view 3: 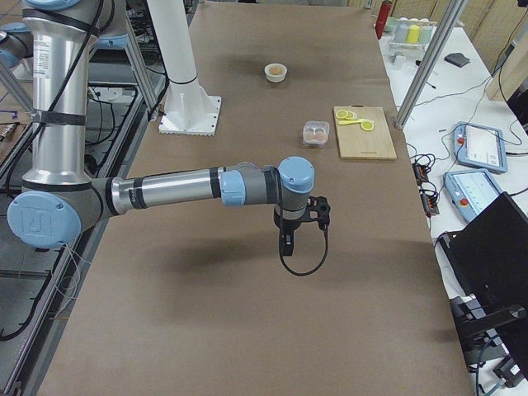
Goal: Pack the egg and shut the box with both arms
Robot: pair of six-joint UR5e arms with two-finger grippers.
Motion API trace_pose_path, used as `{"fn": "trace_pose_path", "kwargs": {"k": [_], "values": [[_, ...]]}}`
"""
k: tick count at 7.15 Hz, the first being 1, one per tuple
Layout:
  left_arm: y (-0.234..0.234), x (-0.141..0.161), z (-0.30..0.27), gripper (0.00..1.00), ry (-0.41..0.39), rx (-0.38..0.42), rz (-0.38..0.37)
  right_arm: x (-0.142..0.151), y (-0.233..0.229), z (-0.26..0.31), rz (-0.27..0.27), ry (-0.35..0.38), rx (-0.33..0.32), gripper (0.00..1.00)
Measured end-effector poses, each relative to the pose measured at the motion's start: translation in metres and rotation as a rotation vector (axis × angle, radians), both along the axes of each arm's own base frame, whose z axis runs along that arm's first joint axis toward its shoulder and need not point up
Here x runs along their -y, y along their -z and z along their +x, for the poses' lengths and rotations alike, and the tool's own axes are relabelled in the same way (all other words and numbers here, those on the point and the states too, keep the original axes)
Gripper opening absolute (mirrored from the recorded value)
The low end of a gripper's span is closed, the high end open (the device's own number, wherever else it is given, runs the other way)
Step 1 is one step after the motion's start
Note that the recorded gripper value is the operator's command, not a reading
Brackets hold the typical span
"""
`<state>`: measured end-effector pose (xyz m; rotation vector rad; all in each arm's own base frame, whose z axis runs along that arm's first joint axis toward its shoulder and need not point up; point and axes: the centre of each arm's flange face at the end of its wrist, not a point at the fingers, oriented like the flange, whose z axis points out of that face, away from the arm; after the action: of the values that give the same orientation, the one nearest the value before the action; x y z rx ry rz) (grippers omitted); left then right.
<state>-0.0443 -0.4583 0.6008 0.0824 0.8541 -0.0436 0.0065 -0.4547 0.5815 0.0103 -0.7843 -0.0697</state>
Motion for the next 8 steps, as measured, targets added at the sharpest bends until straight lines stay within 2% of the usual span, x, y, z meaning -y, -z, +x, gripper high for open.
{"fn": "trace_pose_path", "kwargs": {"k": [4,7,8], "values": [[0.003,0.002,0.000,0.99,-0.001,0.002,0.009,0.000,0.006,-0.003,0.013,0.005,0.004,1.00],[0.022,0.002,0.001,0.99,-0.001,-0.002,0.048,0.004,0.026,-0.004,0.054,0.007,0.015,1.00],[0.031,0.005,0.001,0.99,-0.002,-0.004,0.085,0.006,0.032,-0.004,0.065,0.005,0.016,1.00]]}}
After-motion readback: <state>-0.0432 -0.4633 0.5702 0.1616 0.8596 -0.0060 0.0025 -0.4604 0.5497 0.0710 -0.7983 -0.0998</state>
